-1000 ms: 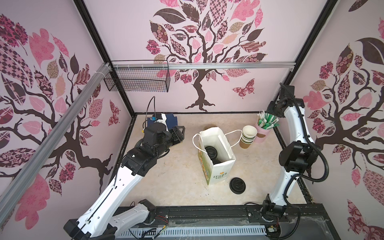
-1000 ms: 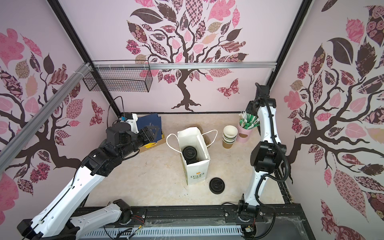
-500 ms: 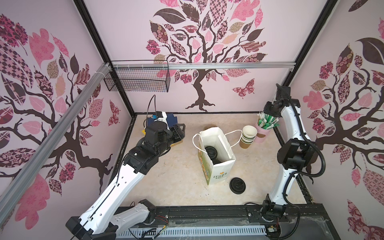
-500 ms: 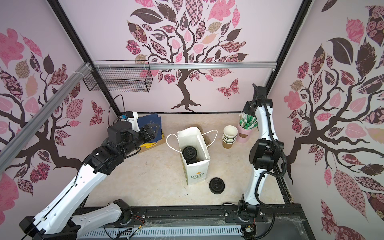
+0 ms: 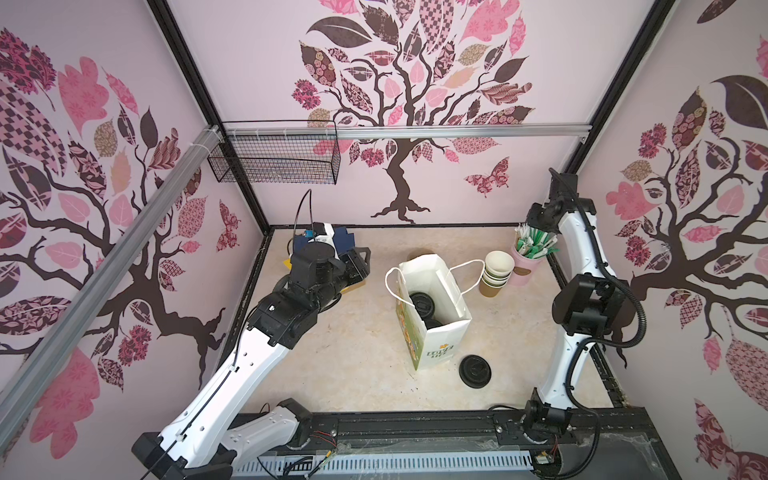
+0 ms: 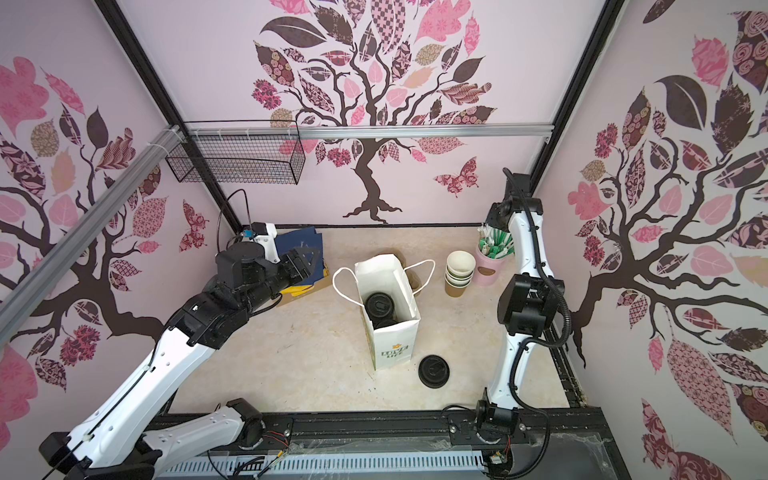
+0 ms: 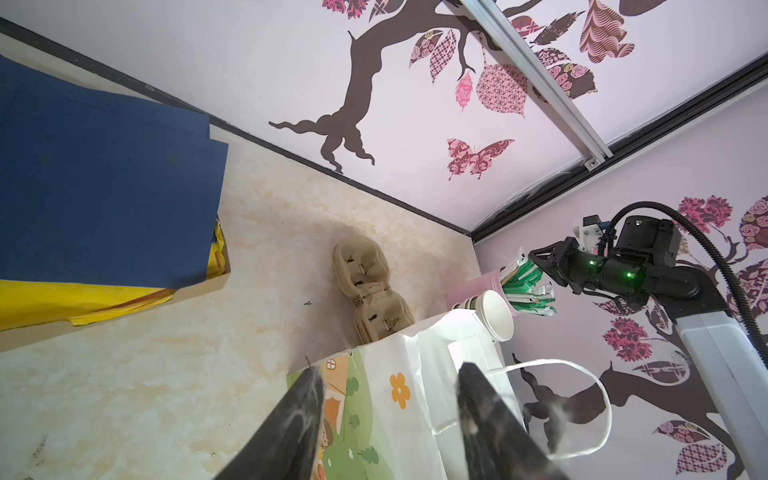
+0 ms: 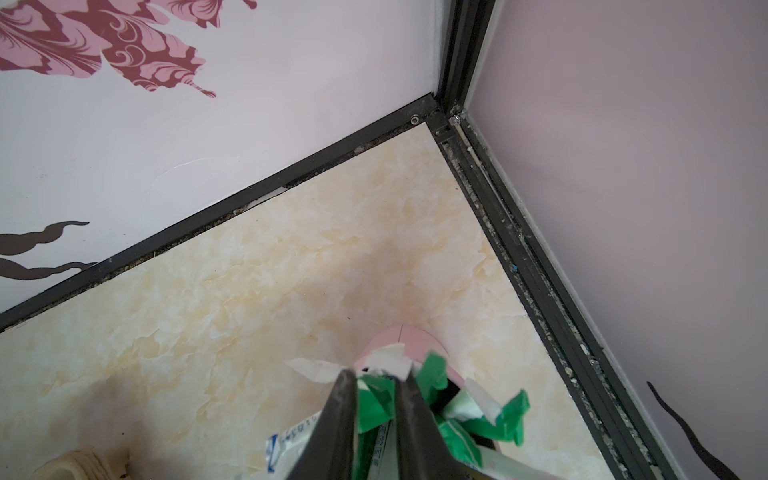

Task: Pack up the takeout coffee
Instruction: 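Lower the right gripper and grasp a green-wrapped straw from the pink cup, then pull the straw up and carry it toward the bag with the right gripper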

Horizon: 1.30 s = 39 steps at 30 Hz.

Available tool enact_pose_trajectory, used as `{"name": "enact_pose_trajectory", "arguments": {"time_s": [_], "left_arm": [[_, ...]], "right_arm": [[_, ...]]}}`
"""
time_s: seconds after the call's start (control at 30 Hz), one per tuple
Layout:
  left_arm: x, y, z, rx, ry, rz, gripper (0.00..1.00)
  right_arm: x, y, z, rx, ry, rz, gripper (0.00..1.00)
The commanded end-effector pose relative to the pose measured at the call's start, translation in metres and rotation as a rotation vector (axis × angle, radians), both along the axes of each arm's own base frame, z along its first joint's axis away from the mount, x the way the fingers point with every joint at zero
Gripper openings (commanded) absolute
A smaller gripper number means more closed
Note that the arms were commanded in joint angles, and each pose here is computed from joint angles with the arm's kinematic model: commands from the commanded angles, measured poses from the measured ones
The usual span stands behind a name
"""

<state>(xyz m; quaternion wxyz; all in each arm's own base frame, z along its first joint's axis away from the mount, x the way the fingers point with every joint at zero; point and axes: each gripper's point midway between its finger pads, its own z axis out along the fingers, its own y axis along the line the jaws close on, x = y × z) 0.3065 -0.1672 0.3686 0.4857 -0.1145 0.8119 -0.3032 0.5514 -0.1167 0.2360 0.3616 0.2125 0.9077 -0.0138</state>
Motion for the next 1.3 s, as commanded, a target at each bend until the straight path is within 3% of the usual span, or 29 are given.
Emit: {"name": "enact_pose_trajectory", "arguments": {"time_s": [0.0, 0.27, 0.93, 1.27], "left_arm": [[0.001, 0.004, 0.001, 0.022, -0.010, 0.008, 0.56], [-0.002, 0.007, 0.002, 0.025, -0.013, 0.015, 0.55], [-0.014, 0.011, 0.005, 0.031, -0.024, -0.012, 0.56], [-0.019, 0.006, 0.012, 0.035, -0.054, -0.061, 0.57]], "right_arm": [[0.010, -0.006, -0.008, -0.021, 0.006, -0.003, 0.18], [0.006, -0.003, 0.002, -0.018, -0.011, 0.002, 0.00], [-0.059, 0.011, 0.134, -0.074, -0.238, 0.005, 0.00], [-0.108, 0.027, 0.226, -0.114, -0.451, -0.005, 0.00]]}}
